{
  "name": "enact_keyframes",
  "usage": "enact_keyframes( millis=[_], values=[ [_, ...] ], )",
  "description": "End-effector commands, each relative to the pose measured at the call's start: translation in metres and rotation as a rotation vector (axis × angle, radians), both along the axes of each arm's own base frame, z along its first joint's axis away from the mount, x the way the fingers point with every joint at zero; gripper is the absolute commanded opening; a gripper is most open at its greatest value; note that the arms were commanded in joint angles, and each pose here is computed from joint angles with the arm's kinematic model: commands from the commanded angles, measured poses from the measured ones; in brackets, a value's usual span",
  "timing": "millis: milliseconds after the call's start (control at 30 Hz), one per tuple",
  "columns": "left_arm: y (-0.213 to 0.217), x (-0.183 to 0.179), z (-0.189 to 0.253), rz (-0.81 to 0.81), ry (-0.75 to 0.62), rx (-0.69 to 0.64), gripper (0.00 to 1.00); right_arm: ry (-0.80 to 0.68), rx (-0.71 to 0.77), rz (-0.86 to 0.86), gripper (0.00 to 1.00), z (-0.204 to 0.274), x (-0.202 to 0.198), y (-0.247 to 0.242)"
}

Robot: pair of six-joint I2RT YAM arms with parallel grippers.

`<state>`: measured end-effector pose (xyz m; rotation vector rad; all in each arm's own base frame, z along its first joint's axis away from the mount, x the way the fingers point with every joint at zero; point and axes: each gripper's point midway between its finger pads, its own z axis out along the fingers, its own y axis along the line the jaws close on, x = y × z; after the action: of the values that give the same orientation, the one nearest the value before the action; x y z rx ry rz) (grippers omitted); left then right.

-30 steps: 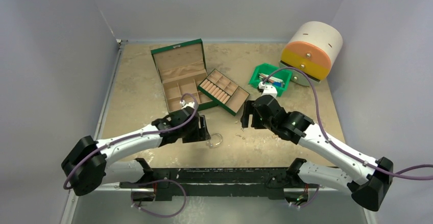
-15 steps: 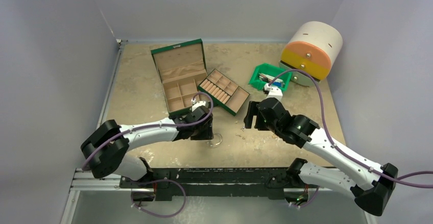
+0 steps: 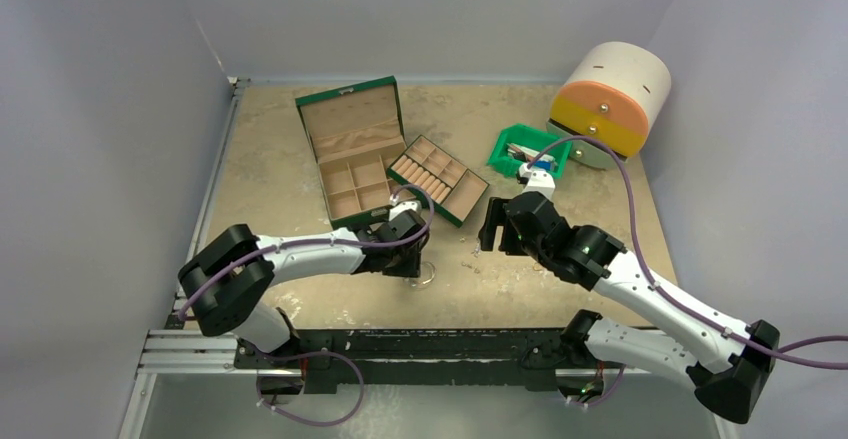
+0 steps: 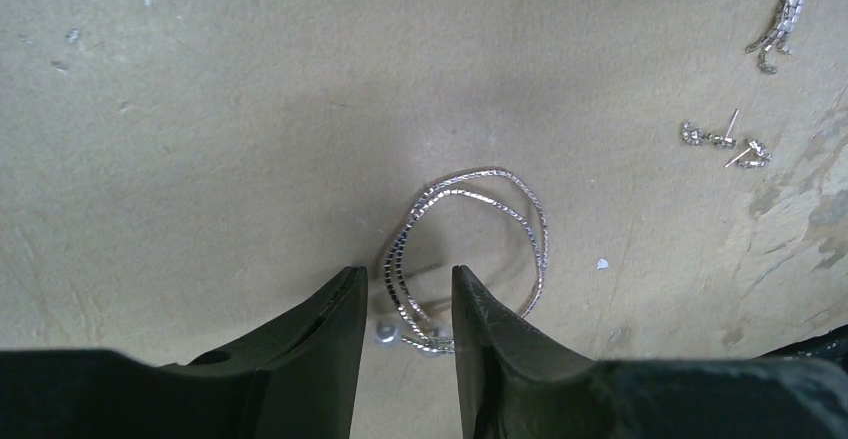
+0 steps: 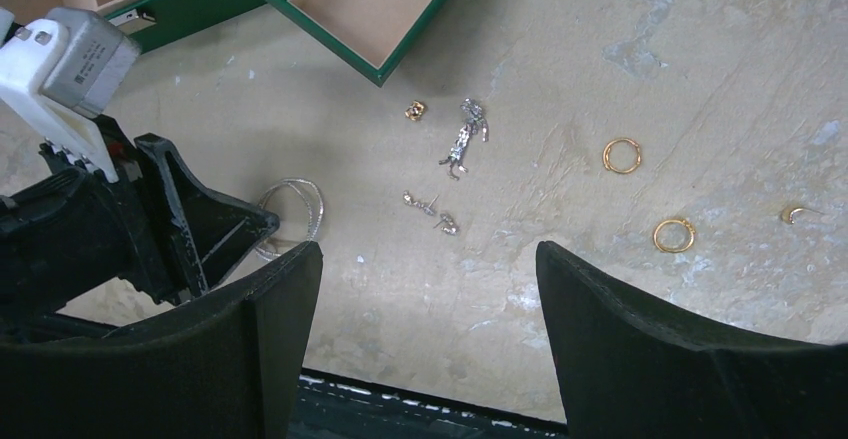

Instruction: Organize the mixed jewelry

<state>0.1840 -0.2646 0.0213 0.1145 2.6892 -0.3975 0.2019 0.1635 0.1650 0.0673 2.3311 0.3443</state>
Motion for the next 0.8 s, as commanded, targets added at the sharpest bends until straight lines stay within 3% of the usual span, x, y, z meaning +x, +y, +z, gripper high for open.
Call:
enact_keyframes(
  millis=[0,433,700,767],
  values=[
    [-0.012,0.003,0.004,-0.039,-0.034,0.026,0.36,-0.007,-0.01,-0.028,0.81,0.001,0.002,-0.003],
    [-0.003,-0.003,-0.008,-0.061,-0.049,0.204,0.22,-0.006,-0.012,-0.035,0.81,0.001,0.001,-0.006],
    [0.0,-0.005,-0.005,-0.055,-0.067,0.226,0.08,-0.008,-0.006,-0.03,0.81,0.001,0.001,-0.004],
    [0.0,-0.004,-0.001,-0.054,-0.075,0.221,0.0,-0.009,-0.005,-0.029,0.81,0.002,0.002,-0.004]
  ],
)
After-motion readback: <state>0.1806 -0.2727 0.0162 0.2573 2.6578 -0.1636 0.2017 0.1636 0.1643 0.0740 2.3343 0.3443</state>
